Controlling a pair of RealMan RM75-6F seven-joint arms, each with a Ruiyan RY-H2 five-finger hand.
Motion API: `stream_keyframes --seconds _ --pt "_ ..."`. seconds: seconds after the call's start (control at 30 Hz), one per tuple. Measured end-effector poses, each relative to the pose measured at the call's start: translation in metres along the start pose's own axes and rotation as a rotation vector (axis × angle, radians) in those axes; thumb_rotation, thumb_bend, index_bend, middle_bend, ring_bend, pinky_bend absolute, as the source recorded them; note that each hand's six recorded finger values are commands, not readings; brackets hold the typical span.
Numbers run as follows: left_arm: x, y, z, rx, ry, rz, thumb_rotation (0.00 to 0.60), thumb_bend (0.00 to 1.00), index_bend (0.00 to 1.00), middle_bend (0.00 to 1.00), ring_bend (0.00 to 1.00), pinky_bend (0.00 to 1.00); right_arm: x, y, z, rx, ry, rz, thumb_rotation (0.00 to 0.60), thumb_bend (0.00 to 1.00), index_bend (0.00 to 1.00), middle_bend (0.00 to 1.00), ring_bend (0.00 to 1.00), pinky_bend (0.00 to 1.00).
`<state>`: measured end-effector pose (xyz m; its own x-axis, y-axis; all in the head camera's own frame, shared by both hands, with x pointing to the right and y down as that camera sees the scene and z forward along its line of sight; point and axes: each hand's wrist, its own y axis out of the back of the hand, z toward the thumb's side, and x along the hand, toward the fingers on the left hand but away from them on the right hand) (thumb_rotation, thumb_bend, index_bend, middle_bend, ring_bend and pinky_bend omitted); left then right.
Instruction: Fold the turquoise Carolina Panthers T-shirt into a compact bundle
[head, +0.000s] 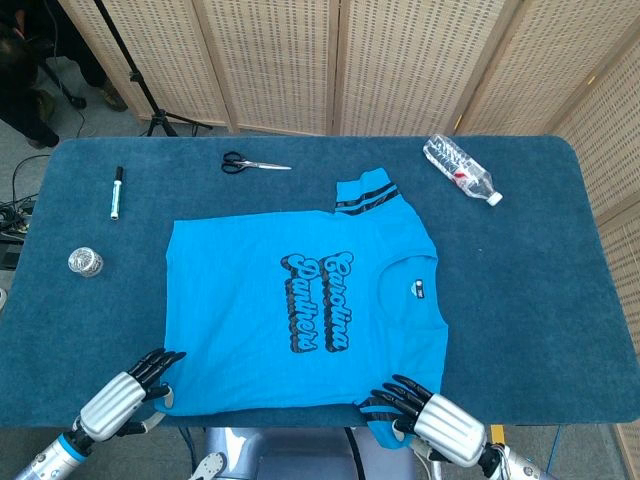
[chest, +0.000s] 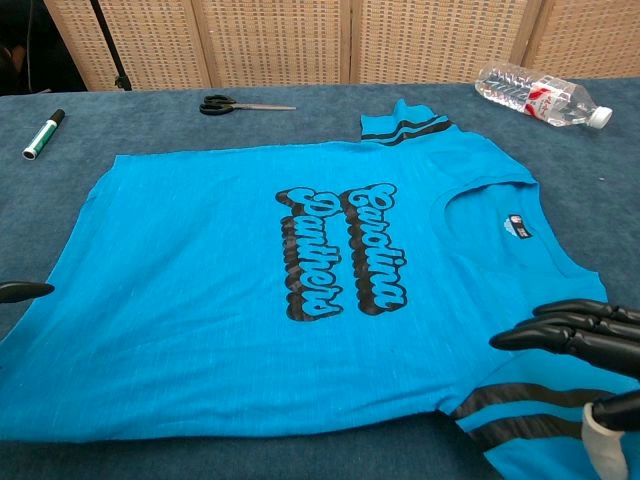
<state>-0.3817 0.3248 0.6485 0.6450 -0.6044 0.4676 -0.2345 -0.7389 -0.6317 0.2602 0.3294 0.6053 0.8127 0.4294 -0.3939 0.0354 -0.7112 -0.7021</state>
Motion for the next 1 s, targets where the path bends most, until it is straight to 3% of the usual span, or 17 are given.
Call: stream_keyframes --seconds 1.0 --pt "-0.022 -0.012 0.015 -0.017 -0.064 -0.034 0.600 0.49 0.82 0.00 0.00 0.00 0.022 -0.010 0.023 -0.006 0.079 0.020 0.600 0.61 0.66 0.07 0.00 0.00"
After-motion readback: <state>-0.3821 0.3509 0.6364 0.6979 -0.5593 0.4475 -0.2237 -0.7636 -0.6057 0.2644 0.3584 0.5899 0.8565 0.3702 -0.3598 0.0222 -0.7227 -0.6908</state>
